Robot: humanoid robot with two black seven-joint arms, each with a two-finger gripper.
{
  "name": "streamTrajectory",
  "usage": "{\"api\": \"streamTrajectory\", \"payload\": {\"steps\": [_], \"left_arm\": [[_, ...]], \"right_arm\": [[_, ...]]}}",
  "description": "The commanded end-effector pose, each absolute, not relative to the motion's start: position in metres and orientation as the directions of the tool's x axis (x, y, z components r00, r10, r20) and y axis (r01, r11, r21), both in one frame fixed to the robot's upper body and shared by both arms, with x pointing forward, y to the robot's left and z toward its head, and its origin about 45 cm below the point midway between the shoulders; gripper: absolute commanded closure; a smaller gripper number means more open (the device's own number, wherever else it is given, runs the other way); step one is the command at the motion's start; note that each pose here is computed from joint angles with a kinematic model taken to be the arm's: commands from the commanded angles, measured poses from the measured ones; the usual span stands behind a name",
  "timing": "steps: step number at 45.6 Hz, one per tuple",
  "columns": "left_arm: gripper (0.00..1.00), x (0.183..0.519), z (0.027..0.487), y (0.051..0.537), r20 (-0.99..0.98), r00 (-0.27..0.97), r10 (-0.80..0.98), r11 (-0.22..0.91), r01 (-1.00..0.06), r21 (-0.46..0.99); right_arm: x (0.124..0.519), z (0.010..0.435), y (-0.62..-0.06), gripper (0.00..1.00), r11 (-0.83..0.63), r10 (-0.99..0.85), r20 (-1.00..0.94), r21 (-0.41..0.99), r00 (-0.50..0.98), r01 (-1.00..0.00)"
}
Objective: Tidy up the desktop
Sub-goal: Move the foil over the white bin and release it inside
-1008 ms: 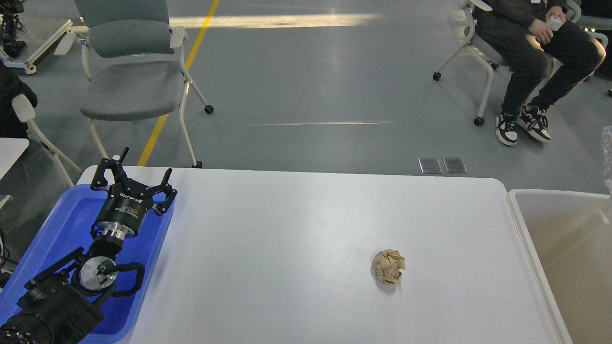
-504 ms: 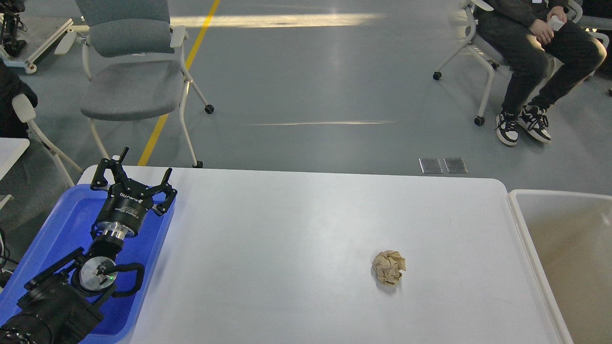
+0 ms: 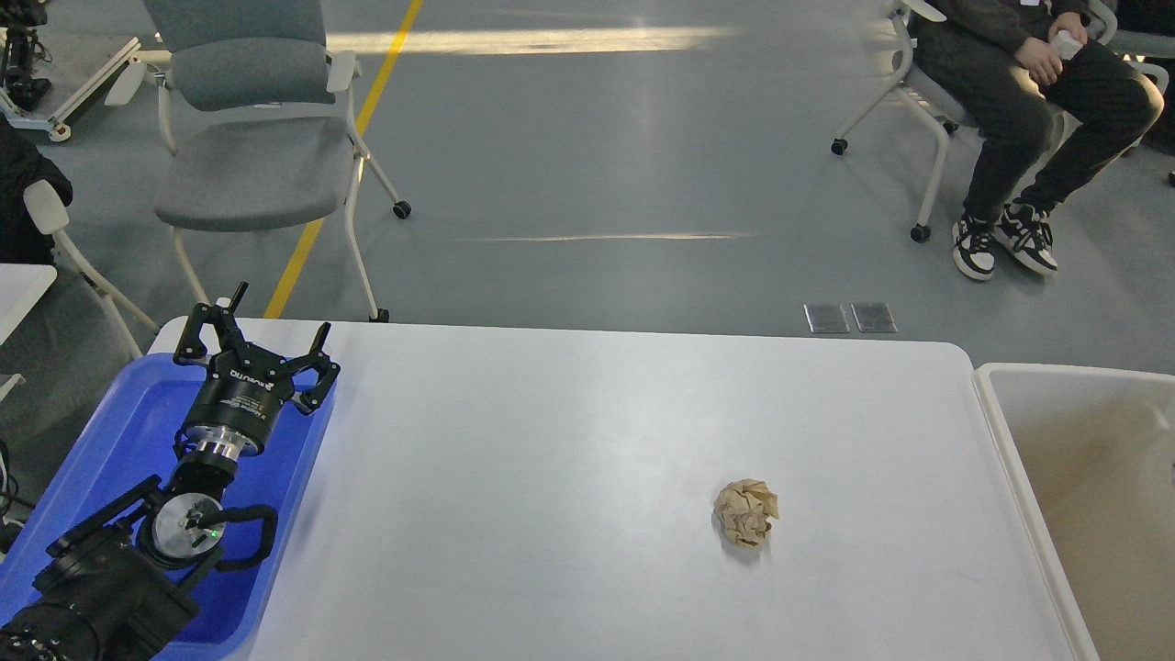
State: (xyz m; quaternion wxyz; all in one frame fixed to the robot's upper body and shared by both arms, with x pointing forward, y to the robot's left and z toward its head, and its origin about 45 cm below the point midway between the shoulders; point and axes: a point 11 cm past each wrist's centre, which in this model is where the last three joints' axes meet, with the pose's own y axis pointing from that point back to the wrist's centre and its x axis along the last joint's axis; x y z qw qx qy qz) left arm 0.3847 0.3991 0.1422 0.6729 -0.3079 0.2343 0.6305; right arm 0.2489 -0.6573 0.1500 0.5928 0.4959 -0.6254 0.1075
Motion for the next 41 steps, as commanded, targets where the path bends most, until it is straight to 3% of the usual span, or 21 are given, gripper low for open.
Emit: {"api": "streamTrajectory", "payload": {"steps": [1, 14, 25, 41], "left_arm": [[0.0, 0.385, 0.142, 0.399, -0.704, 0.095, 0.704, 0.015, -0.993, -0.119], [0.0, 0.385, 0.142, 0.399, -0.704, 0.095, 0.704, 0.015, -0.993, -0.119], [0.0, 0.385, 0.142, 0.399, -0.704, 0.095, 0.704, 0.015, -0.993, -0.119], [0.0, 0.385, 0.142, 0.399, -0.704, 0.095, 0.704, 0.015, -0.993, -0.119]], "right_arm": [[0.239, 0.116, -0.647, 1.0, 0.572, -0.551, 0.827, 0.47, 0.11, -0.672], [0.244, 0.086, -0.621, 1.0, 0.638, -0.672, 0.729, 0.48, -0.13, -0.602], [0.247, 0.067, -0.599, 1.0, 0.706, -0.668, 0.681, 0.454, -0.299, -0.543], [0.247, 0.057, -0.588, 1.0, 0.703, -0.664, 0.696, 0.458, -0.272, -0.544]]}}
